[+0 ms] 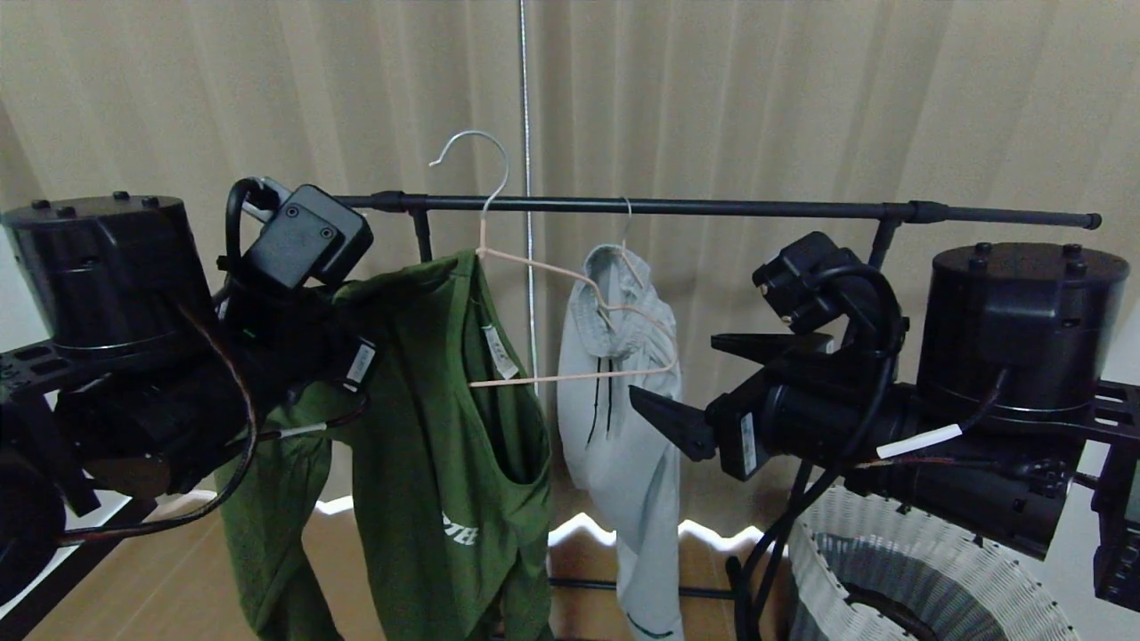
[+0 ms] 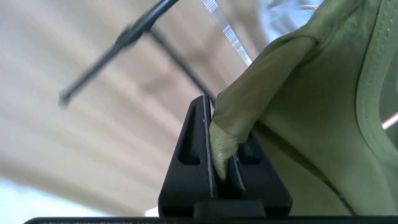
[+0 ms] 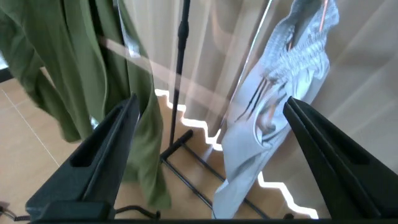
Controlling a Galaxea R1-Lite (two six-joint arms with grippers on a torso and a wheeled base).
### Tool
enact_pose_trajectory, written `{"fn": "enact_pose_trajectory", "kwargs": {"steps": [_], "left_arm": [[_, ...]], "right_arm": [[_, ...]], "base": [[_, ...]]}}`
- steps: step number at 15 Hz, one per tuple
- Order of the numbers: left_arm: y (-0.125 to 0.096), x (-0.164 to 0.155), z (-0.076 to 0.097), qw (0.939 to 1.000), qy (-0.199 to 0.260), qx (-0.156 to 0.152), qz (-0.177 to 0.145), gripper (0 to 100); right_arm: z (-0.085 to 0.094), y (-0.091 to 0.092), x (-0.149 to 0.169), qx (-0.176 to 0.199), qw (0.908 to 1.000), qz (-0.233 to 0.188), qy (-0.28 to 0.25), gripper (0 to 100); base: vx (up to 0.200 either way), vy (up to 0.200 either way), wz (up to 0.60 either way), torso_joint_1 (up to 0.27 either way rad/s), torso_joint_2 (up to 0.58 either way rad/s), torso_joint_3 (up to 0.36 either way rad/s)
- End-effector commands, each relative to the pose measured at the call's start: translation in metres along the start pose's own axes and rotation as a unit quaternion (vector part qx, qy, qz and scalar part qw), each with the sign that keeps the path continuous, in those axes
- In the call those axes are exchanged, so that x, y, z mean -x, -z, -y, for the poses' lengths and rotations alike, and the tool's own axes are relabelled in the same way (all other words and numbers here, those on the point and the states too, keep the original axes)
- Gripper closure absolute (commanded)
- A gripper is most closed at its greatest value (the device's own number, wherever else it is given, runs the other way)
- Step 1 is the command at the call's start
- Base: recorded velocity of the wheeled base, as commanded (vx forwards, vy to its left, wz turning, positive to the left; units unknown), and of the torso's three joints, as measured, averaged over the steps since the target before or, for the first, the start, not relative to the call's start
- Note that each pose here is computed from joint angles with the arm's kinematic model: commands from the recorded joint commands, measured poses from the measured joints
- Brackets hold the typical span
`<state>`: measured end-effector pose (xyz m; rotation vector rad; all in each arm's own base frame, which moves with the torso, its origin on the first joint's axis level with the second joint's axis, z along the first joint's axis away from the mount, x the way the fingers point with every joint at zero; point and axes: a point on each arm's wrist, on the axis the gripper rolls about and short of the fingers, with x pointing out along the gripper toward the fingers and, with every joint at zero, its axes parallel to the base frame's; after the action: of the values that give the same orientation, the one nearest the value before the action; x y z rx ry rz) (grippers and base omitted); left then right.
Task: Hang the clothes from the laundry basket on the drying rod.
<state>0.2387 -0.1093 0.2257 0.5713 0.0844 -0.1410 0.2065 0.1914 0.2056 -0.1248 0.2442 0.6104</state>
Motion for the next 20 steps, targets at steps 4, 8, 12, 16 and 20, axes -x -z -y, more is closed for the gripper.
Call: {"fn": "enact_pose_trajectory", "kwargs": {"steps": [4, 8, 12, 16, 20], "left_arm": [[-0.016, -0.008, 0.004, 0.9968, -0.003, 0.078, 0.019, 100], [-0.031, -0.002, 0.009, 0.9927, 0.012, 0.111, 0.046, 100], [-0.041, 0.0, 0.008, 0.9892, 0.019, 0.131, 0.064, 100], [-0.052, 0.012, 0.016, 0.9857, 0.044, 0.138, 0.085, 100], [-0.056, 0.019, 0.016, 0.9847, 0.049, 0.136, 0.096, 100]], "right_arm": [[-0.003, 0.015, -0.006, 0.004, 0.9996, -0.027, -0.003, 0], [-0.013, 0.022, -0.019, 0.008, 0.9994, -0.031, -0.016, 0], [-0.016, 0.028, -0.04, 0.007, 0.9999, -0.012, 0.002, 0], [-0.017, 0.03, -0.049, 0.007, 0.9998, -0.016, 0.006, 0], [-0.014, 0.04, -0.054, 0.01, 0.9988, -0.031, 0.036, 0]], "base": [[0.0, 0.0, 0.0, 0.0, 0.0, 0.0], [0.0, 0.0, 0.0, 0.0, 0.0, 0.0], [0.0, 0.0, 0.0, 0.0, 0.0, 0.0], [0.0, 0.0, 0.0, 0.0, 0.0, 0.0], [0.0, 0.0, 0.0, 0.0, 0.0, 0.0]]}}
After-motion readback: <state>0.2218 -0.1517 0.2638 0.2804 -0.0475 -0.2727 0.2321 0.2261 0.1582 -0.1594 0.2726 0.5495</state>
